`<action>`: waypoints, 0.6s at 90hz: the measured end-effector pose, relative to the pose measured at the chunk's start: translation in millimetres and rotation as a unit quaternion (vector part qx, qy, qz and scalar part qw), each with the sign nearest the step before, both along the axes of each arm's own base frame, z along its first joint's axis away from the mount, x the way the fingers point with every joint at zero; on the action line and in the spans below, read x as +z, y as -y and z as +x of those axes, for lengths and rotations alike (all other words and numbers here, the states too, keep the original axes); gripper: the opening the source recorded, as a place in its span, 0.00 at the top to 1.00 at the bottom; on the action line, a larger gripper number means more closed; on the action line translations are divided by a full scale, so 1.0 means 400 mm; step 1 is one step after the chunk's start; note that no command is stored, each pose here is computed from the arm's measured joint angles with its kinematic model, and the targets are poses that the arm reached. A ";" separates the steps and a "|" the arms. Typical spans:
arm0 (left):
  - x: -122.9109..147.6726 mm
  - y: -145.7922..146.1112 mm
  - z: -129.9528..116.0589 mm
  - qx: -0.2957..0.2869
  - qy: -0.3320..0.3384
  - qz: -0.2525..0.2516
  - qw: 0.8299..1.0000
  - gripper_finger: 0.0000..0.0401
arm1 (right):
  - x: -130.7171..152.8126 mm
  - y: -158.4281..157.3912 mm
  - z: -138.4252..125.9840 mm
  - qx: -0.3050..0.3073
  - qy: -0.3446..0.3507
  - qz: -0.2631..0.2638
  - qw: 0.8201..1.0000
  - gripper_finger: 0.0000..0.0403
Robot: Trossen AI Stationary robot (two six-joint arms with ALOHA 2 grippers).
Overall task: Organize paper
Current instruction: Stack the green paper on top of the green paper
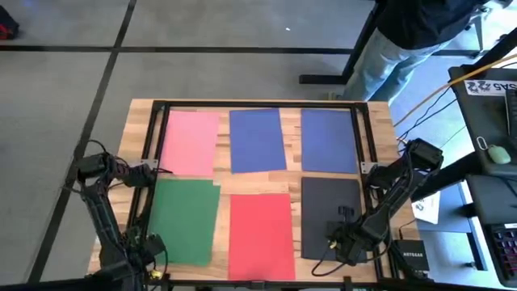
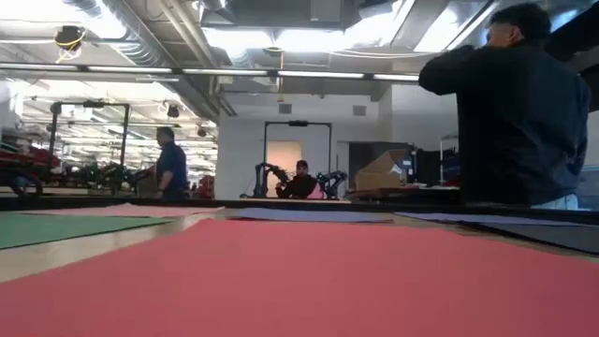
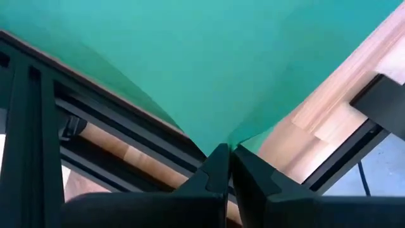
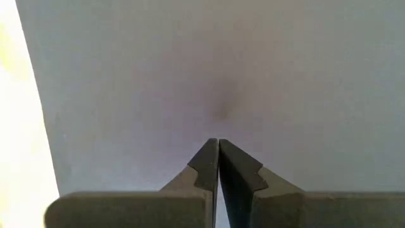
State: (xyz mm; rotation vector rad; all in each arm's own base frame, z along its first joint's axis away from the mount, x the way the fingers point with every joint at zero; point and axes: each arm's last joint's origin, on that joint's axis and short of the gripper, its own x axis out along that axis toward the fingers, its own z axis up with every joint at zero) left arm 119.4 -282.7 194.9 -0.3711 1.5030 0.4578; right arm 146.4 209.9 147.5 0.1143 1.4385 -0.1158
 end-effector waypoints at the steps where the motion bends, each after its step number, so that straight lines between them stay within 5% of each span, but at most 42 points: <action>1: 0.000 0.000 0.002 -0.011 0.011 0.002 1.000 1.00 | 0.000 0.000 0.000 0.000 0.000 0.000 1.000 1.00; 22: 0.012 0.047 0.073 -0.089 0.128 -0.093 0.983 1.00 | 0.000 -0.001 0.001 0.000 0.003 0.002 1.000 1.00; 36: 0.001 0.027 0.117 -0.095 0.138 -0.075 0.983 1.00 | 0.001 -0.001 0.002 -0.001 0.003 0.004 1.000 1.00; 54: -0.001 0.019 0.103 -0.112 0.097 -0.072 0.986 1.00 | 0.001 -0.001 0.006 -0.003 0.002 0.010 1.000 1.00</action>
